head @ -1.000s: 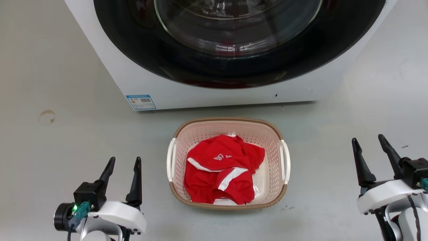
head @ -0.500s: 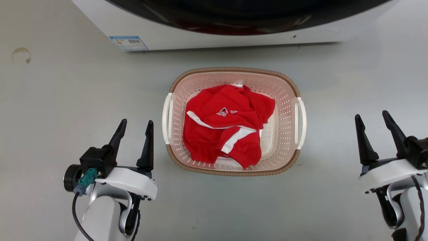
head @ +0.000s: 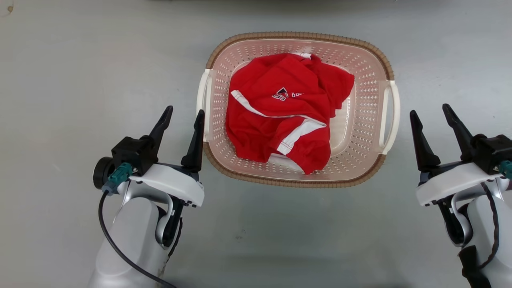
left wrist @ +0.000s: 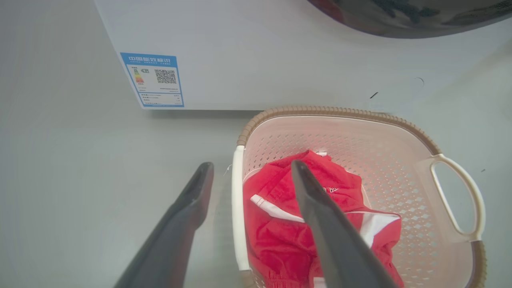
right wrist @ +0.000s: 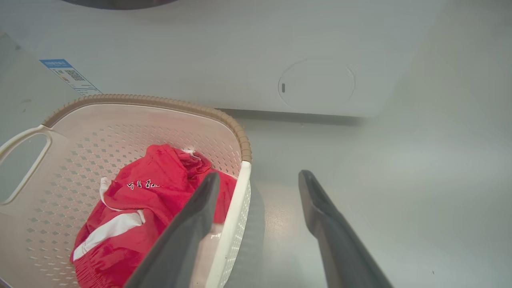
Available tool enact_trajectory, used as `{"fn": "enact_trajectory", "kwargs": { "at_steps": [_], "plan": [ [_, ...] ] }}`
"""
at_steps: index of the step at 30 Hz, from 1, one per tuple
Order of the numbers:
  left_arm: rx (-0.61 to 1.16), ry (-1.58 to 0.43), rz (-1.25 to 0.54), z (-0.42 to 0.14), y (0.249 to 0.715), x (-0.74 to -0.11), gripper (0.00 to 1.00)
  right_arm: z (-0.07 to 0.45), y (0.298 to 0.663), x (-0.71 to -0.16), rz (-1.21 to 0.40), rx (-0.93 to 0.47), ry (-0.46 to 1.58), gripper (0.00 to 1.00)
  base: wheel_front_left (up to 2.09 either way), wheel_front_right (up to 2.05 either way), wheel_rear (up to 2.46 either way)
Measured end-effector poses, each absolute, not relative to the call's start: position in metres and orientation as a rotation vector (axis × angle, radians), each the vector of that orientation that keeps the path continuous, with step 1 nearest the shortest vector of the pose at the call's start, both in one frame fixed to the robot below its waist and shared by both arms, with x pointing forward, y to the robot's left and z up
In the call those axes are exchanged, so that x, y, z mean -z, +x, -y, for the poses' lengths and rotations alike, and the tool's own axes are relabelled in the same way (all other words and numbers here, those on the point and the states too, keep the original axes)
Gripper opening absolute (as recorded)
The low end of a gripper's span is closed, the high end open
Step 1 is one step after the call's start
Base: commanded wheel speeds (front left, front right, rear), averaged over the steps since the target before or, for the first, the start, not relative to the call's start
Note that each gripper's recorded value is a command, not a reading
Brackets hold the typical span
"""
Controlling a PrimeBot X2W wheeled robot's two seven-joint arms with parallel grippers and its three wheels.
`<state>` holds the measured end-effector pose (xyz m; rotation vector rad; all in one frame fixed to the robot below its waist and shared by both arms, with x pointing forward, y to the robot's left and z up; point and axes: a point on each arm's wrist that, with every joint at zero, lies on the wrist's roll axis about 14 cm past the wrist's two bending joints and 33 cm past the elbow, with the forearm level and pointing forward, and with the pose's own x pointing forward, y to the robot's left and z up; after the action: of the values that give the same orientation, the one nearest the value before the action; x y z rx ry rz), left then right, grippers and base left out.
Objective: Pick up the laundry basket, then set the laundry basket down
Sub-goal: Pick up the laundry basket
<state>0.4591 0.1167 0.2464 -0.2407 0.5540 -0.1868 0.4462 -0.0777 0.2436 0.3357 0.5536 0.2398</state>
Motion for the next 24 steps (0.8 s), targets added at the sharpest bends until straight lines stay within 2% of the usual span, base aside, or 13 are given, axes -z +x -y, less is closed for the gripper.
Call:
{"fn": "enact_trajectory", "kwargs": {
  "at_steps": [24],
  "plan": [
    [0.227, -0.239, -0.724, -0.12, 0.455, -0.184, 1.0, 0.046, 0.44, -0.182, -0.711, -0.324, 0.354, 1.0, 0.0, 0.0, 0.0]
  ]
}}
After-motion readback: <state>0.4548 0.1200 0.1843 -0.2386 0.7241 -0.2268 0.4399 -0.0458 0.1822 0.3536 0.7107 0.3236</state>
